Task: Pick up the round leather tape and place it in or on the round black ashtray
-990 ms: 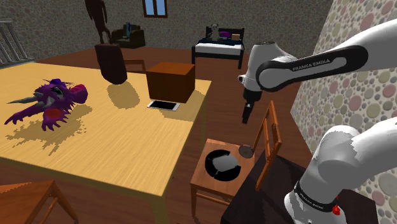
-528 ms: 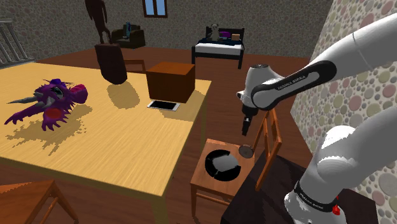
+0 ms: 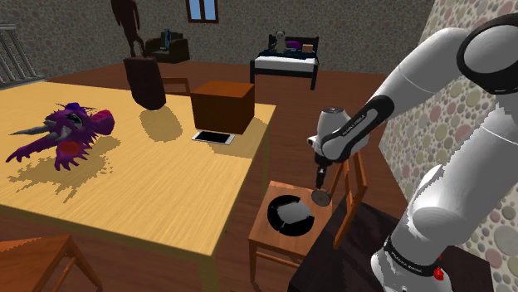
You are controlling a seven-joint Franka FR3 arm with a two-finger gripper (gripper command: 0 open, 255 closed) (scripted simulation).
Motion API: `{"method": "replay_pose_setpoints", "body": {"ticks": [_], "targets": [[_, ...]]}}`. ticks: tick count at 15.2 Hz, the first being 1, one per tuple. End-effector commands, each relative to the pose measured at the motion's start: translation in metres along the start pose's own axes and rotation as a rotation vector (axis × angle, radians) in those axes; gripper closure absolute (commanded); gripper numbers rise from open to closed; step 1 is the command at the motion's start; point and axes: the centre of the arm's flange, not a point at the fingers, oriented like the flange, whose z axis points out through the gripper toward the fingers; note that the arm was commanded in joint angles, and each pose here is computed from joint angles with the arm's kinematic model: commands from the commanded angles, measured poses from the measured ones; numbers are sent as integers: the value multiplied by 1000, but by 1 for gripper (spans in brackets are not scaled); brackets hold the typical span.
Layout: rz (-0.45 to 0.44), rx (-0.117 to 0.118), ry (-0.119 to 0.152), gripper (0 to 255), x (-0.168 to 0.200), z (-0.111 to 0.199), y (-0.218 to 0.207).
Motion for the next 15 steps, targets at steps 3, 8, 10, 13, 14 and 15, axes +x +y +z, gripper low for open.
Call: {"method": "replay_pose_setpoints", "body": {"ticks": [3, 8, 10, 13, 14, 15], "targets": [[-20, -1, -14, 0, -4, 53, 16], [-30, -1, -21, 0, -5, 94, 24], [-22, -58, 146, 0, 17, 0, 31], [-27, 13, 115, 0, 9, 22, 45], [-29, 48, 100, 0, 5, 33, 52], [-31, 84, 84, 0, 1, 44, 58]]}}
